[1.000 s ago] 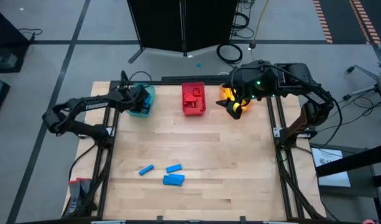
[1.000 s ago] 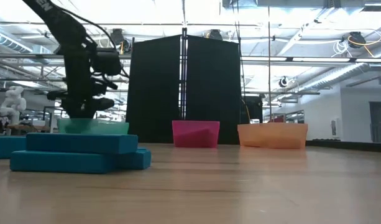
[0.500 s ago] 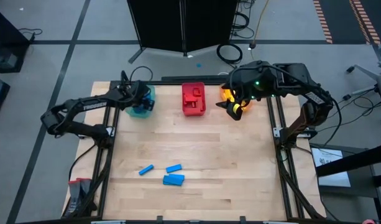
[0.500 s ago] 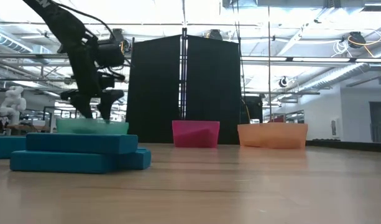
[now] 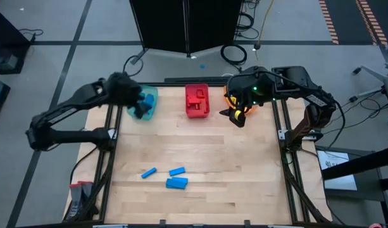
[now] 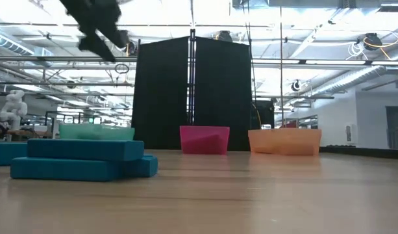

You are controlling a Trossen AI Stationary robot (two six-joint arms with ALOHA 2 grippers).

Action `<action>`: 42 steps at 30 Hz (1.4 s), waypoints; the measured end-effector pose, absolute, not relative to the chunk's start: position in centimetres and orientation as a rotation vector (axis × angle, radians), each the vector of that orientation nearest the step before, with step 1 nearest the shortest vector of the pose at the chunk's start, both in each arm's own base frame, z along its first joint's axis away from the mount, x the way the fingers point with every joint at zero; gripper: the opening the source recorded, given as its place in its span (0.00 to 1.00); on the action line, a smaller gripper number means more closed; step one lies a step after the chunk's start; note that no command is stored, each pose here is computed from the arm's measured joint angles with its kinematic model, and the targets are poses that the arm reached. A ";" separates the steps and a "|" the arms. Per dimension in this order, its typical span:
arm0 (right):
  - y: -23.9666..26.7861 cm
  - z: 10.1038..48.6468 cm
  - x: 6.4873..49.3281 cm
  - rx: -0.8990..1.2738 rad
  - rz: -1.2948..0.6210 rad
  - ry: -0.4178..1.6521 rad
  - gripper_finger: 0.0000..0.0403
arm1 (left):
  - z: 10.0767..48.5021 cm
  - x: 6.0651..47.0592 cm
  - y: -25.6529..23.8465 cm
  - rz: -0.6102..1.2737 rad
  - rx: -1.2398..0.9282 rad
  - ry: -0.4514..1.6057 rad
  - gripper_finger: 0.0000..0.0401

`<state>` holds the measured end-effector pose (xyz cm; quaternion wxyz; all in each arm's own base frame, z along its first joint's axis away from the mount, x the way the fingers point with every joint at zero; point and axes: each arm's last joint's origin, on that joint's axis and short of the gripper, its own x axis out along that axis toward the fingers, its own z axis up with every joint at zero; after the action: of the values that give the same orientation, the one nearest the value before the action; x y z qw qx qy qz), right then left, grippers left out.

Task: Sort blocks
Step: Put the blue block into the blue bin

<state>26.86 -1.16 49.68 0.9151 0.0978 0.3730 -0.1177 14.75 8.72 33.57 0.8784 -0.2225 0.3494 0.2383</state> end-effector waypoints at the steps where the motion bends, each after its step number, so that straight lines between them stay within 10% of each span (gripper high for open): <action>1: -1.2 49.7 26.9 0.199 -0.242 0.771 0.83 | 33.9 14.1 7.7 0.474 -0.470 0.740 0.81; 10: -1.2 47.9 29.4 0.196 -0.237 0.801 0.83 | 33.4 11.2 1.6 0.357 -0.609 0.970 0.79; 28: 2.8 27.6 48.2 0.072 0.500 0.982 0.84 | 33.4 11.3 0.5 0.470 -0.458 0.921 0.78; 42: 5.1 17.7 51.4 0.091 0.459 1.130 0.83 | 33.3 11.1 0.4 0.476 -0.461 0.946 0.78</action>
<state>51.42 5.08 17.70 0.8188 0.0428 0.5304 0.2157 11.11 0.44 33.30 0.8377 -0.2180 0.4472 0.2251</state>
